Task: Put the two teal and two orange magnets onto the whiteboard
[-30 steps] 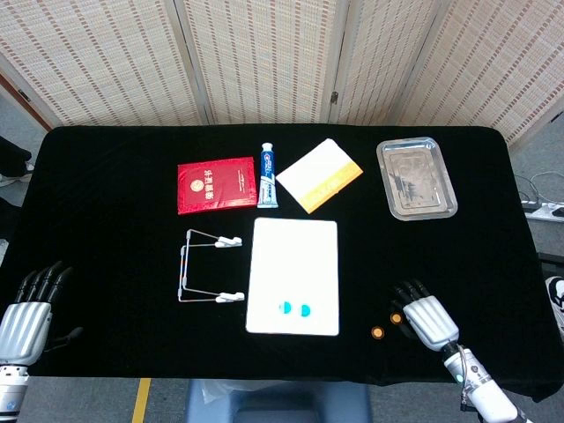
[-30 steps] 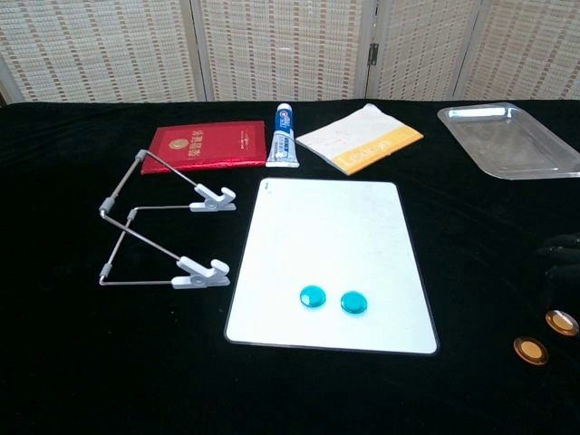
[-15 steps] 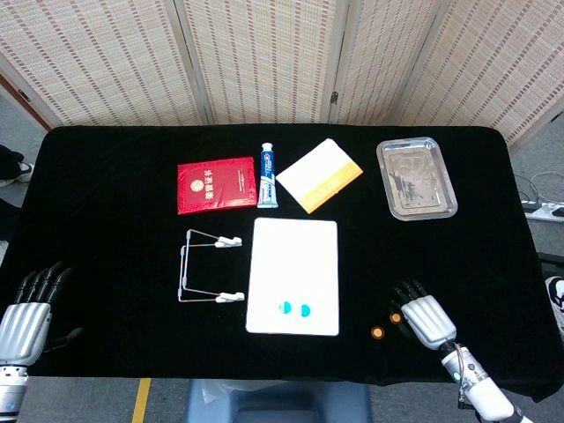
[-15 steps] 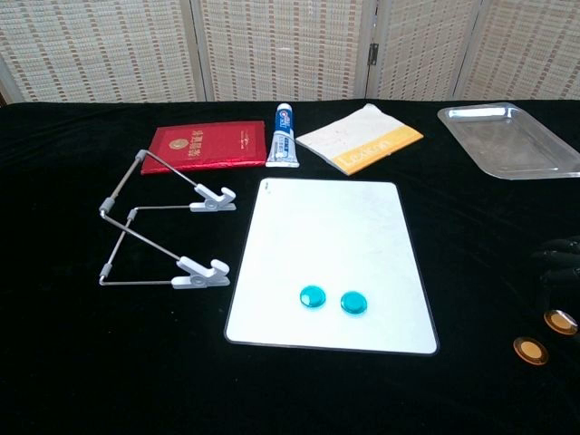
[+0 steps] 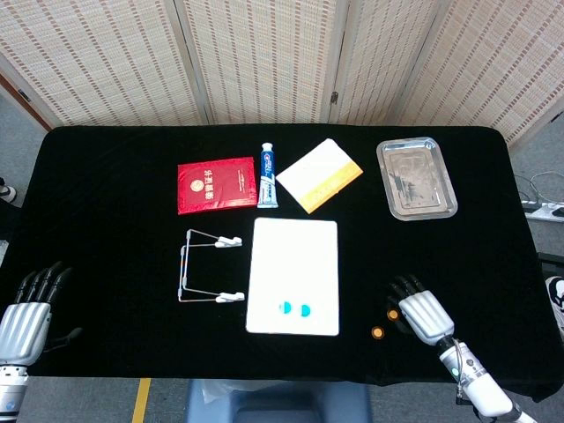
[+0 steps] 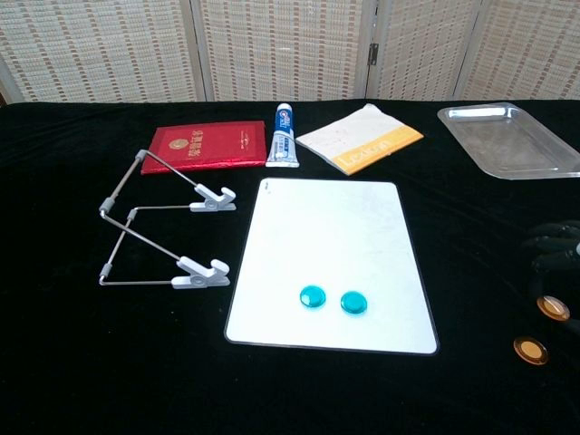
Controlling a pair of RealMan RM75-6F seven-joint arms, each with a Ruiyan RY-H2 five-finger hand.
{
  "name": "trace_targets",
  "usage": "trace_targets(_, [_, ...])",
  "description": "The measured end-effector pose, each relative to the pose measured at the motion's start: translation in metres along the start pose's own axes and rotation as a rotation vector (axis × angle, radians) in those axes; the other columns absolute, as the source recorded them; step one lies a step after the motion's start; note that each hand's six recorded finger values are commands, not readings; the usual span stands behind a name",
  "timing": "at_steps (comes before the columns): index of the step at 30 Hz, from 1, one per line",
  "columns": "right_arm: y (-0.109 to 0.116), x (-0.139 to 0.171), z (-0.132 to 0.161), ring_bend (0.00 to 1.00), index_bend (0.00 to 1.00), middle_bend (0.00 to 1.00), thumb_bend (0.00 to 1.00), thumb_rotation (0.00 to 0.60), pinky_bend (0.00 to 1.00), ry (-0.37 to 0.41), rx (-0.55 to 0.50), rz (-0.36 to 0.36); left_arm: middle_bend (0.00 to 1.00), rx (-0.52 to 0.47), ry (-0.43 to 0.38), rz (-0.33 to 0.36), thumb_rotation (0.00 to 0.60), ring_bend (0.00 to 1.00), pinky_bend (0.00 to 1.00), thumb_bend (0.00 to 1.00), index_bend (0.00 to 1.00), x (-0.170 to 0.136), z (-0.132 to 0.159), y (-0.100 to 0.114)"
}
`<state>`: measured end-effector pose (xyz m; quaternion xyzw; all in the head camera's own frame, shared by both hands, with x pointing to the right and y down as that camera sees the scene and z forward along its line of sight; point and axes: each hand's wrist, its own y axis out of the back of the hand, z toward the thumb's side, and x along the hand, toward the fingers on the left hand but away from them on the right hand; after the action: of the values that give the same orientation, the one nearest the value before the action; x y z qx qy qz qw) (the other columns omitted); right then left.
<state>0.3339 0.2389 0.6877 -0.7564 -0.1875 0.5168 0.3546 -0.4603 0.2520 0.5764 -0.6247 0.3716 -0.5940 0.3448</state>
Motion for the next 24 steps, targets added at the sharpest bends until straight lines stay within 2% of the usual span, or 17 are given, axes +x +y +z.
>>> trace_targets(7, [0.039, -0.041, 0.03, 0.01, 0.52, 0.21, 0.45, 0.6, 0.0, 0.091, -0.014, -0.037, 0.0, -0.001, 0.0, 0.003, 0.6, 0.0, 0.0, 0.17, 0.0, -0.002, 0.0, 0.001])
trace_targets(14, [0.072, -0.1, 0.073, 0.01, 0.52, 0.2, 0.45, 0.6, 0.0, 0.159, 0.017, -0.04, 0.0, -0.001, 0.009, 0.007, 0.6, 0.0, 0.0, 0.17, 0.0, -0.003, -0.003, 0.003])
trace_targets(19, [0.085, -0.136, 0.104, 0.0, 0.52, 0.2, 0.45, 0.6, 0.0, 0.19, 0.031, -0.036, 0.0, 0.002, 0.016, 0.006, 0.6, 0.0, 0.0, 0.17, 0.0, -0.003, -0.004, 0.003])
trace_targets(24, [0.087, -0.165, 0.127, 0.0, 0.52, 0.19, 0.45, 0.6, 0.0, 0.196, 0.06, -0.017, 0.0, 0.002, 0.022, 0.008, 0.6, 0.0, 0.0, 0.17, 0.0, -0.004, -0.006, 0.004])
